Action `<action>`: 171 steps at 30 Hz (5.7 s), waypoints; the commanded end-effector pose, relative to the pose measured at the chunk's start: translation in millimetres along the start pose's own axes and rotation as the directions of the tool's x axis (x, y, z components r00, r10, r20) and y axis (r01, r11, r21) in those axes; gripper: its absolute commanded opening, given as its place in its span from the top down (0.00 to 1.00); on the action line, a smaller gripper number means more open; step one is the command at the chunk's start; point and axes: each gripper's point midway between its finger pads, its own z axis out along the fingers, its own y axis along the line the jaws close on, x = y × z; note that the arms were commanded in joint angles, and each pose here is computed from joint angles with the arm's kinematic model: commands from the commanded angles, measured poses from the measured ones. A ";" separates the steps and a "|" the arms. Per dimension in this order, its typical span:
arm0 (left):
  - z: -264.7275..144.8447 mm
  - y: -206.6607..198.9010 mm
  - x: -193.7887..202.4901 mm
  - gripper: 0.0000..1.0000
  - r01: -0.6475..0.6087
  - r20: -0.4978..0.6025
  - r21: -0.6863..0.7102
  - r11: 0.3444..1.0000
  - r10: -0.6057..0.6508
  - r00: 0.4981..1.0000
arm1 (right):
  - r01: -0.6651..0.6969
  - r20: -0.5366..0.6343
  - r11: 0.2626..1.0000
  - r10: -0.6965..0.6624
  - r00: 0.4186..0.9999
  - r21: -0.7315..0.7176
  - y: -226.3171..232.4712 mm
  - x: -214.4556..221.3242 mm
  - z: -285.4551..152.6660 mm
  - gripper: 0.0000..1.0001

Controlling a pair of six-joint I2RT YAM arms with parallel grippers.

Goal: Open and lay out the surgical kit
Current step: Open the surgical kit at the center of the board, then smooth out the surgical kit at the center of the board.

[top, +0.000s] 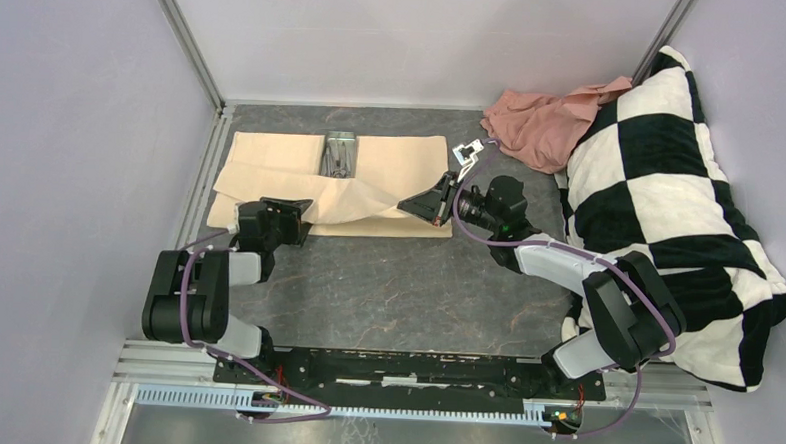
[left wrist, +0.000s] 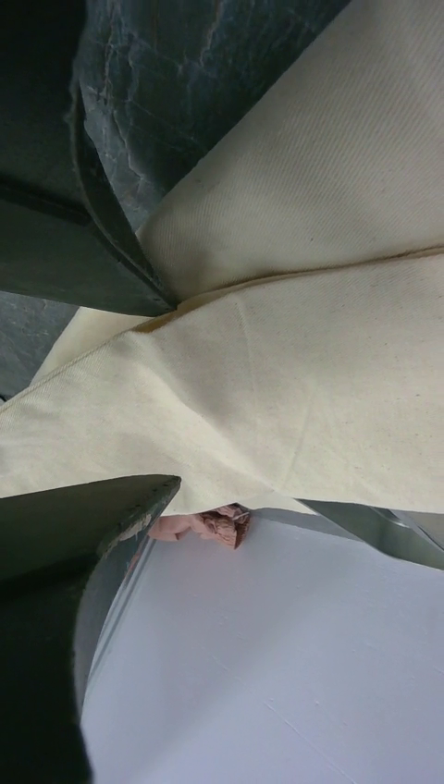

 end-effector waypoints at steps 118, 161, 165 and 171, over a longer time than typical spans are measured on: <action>-204.8 -88.8 -36.3 0.06 -0.797 0.076 -0.209 0.566 0.822 0.564 | 0.799 -0.911 0.587 -0.245 0.333 0.134 -48.8 271.7 -157.8 0.31; -67.1 -154.6 -42.3 0.03 -0.638 0.131 -0.055 0.768 0.639 0.758 | 0.598 -0.390 0.598 -0.453 0.802 0.534 -39.3 63.8 25.0 0.13; -39.5 -153.4 -81.5 0.02 -0.590 0.251 -0.198 0.782 0.623 0.741 | 0.526 -0.309 0.514 -0.449 0.838 0.678 -88.8 9.0 43.6 0.10; 2.6 -140.9 -121.2 0.00 -0.530 0.340 -0.340 0.777 0.627 0.701 | 0.496 -0.318 0.425 -0.423 0.849 0.757 -153.3 -36.5 70.2 0.09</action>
